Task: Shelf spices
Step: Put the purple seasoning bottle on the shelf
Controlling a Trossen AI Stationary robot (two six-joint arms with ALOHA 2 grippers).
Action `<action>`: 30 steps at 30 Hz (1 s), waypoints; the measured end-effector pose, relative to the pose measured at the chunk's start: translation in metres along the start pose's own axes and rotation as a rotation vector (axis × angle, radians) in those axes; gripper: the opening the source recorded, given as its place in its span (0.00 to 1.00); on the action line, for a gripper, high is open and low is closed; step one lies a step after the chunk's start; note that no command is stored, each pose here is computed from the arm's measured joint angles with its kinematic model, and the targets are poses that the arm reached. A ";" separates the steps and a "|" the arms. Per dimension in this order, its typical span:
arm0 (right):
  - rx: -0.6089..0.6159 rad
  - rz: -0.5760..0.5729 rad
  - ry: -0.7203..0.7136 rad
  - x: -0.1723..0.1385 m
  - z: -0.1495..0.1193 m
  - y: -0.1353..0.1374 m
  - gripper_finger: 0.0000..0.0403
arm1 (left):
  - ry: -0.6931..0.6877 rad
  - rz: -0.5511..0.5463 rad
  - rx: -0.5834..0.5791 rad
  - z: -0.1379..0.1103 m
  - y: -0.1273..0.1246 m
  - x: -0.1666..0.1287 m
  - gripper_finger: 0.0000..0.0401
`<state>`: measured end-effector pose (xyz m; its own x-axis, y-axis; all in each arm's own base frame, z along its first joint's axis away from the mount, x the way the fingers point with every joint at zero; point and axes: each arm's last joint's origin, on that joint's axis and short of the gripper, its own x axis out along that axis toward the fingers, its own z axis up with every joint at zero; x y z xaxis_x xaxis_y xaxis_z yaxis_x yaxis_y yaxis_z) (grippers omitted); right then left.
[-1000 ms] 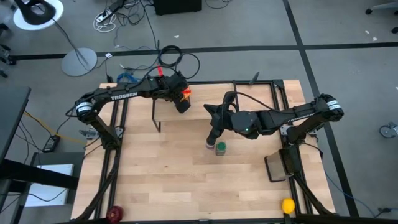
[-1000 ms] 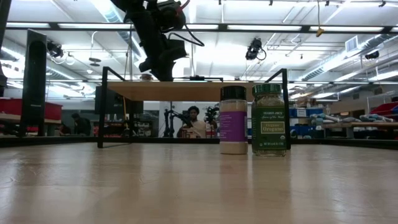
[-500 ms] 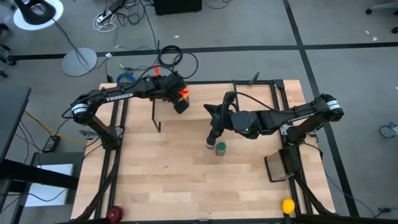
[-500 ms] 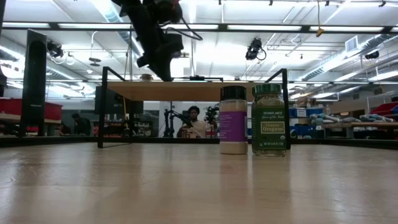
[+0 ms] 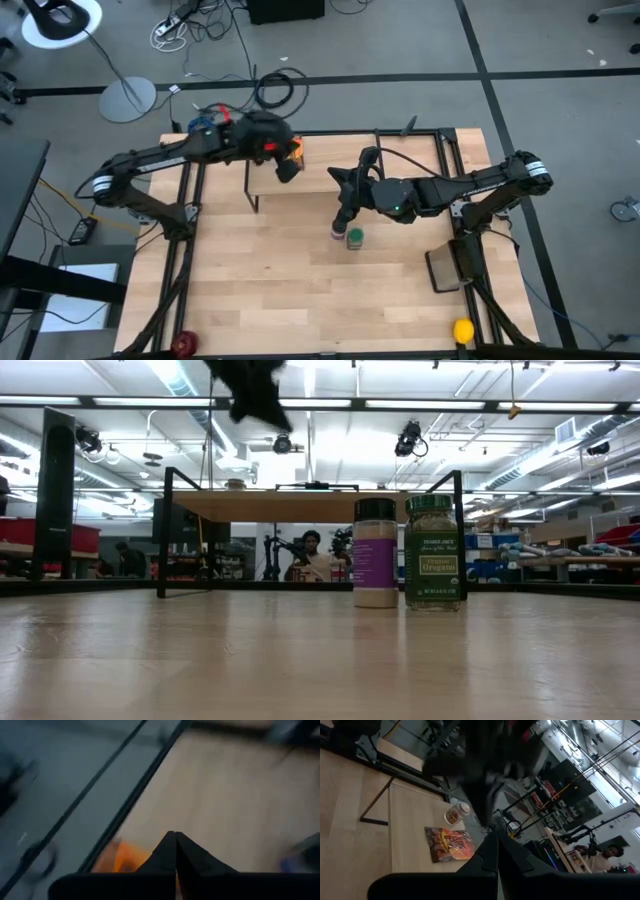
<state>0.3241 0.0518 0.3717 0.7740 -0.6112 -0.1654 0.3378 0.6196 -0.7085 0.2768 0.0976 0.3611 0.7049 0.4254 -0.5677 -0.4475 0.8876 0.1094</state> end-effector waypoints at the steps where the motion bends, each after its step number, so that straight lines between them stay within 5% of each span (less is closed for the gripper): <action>1: -0.002 0.001 -0.001 0.000 0.000 0.000 0.00 | -0.042 -0.049 0.019 0.004 -0.004 -0.008 0.01; 5: -0.017 0.000 -0.006 -0.004 0.002 0.002 0.00 | -0.104 -0.260 0.111 0.007 -0.028 -0.026 0.01; 11: -0.010 -0.026 -0.048 -0.018 0.011 0.002 0.00 | 0.011 -0.313 0.269 -0.020 -0.076 -0.003 0.09; 20: -0.054 -0.066 -0.119 -0.050 0.029 0.011 0.00 | 0.019 -0.393 0.406 -0.054 -0.136 0.044 0.42; 30: -0.080 -0.064 -0.152 -0.066 0.036 0.017 0.00 | -0.041 -0.399 0.414 -0.057 -0.152 0.066 0.77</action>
<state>0.2981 0.1202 0.3954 0.8264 -0.5629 -0.0164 0.3503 0.5367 -0.7676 0.3602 -0.0197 0.2608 0.7995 0.0426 -0.5991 0.1045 0.9724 0.2086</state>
